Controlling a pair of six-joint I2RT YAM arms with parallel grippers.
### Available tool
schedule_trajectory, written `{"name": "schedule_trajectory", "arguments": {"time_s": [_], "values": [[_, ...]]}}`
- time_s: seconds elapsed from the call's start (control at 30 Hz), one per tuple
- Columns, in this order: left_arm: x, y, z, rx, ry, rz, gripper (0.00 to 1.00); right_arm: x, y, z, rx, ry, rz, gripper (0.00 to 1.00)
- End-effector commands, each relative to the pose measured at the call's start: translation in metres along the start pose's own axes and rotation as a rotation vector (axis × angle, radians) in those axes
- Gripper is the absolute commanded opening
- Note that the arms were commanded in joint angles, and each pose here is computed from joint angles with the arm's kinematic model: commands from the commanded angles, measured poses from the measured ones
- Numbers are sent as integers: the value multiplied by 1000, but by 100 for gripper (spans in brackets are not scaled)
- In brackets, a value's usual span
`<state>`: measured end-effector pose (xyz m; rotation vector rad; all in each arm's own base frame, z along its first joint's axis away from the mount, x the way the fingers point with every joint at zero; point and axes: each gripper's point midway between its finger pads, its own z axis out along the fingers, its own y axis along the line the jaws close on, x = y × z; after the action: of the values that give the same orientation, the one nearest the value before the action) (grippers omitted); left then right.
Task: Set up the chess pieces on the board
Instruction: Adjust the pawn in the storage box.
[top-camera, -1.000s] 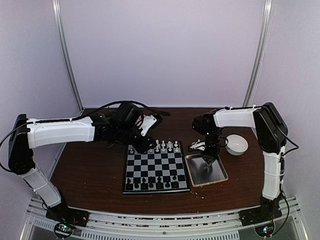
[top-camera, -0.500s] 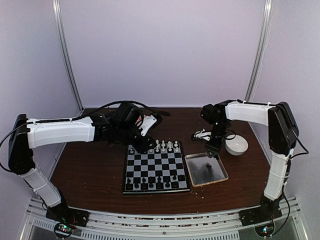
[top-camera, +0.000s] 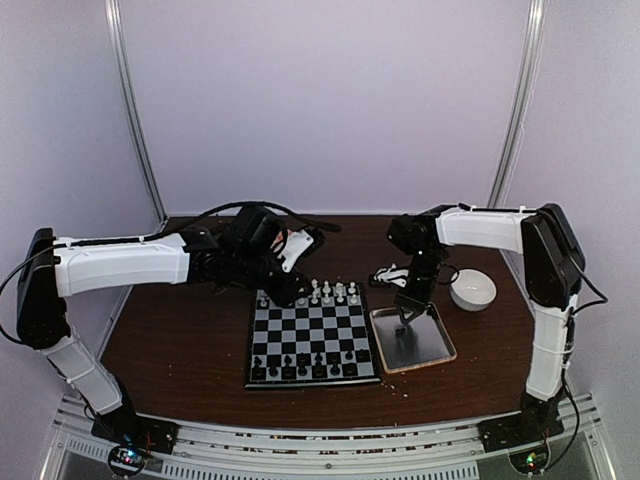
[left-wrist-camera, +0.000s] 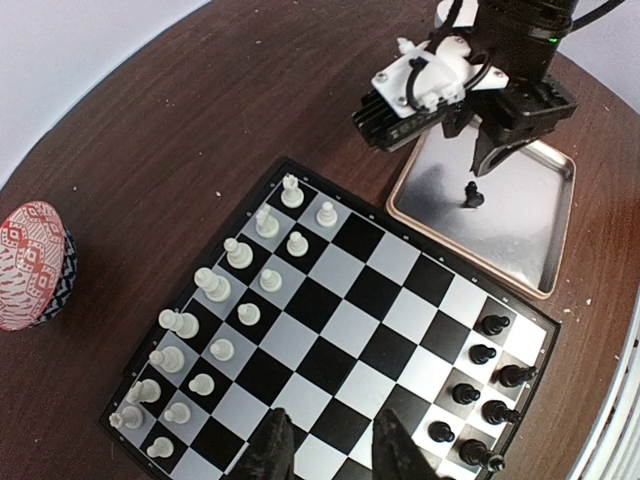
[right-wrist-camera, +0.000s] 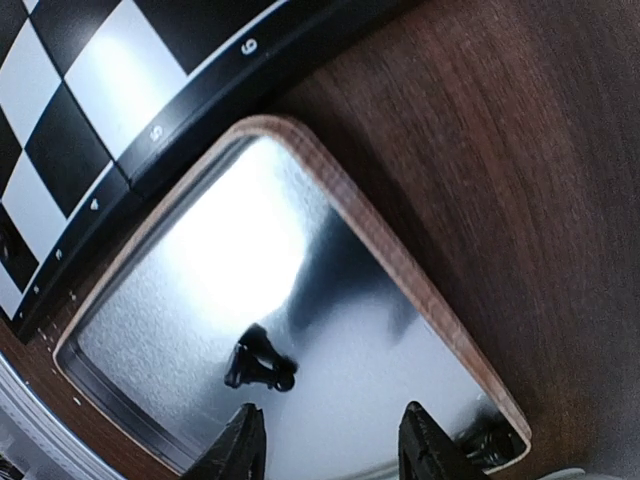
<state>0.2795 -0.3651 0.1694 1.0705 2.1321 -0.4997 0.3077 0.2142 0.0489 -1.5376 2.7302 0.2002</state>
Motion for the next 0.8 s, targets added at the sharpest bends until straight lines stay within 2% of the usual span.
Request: {"name": "schedule_trajectory", "arguments": {"time_s": [0.0,0.33,0.53,0.77], "values": [[-12,1,0,6,-37,-7,28,-17,6,8,-33,-2,22,47],[-4,1,3,3,-29,-18,28,-18,7,21,-55,45,-39,39],[-4,0,6,9,-26,-18,28,-21,-1,27,-26,65,1,29],[-4,1,6,8,-23,-16,28,-17,-5,33,-10,86,35,26]]}}
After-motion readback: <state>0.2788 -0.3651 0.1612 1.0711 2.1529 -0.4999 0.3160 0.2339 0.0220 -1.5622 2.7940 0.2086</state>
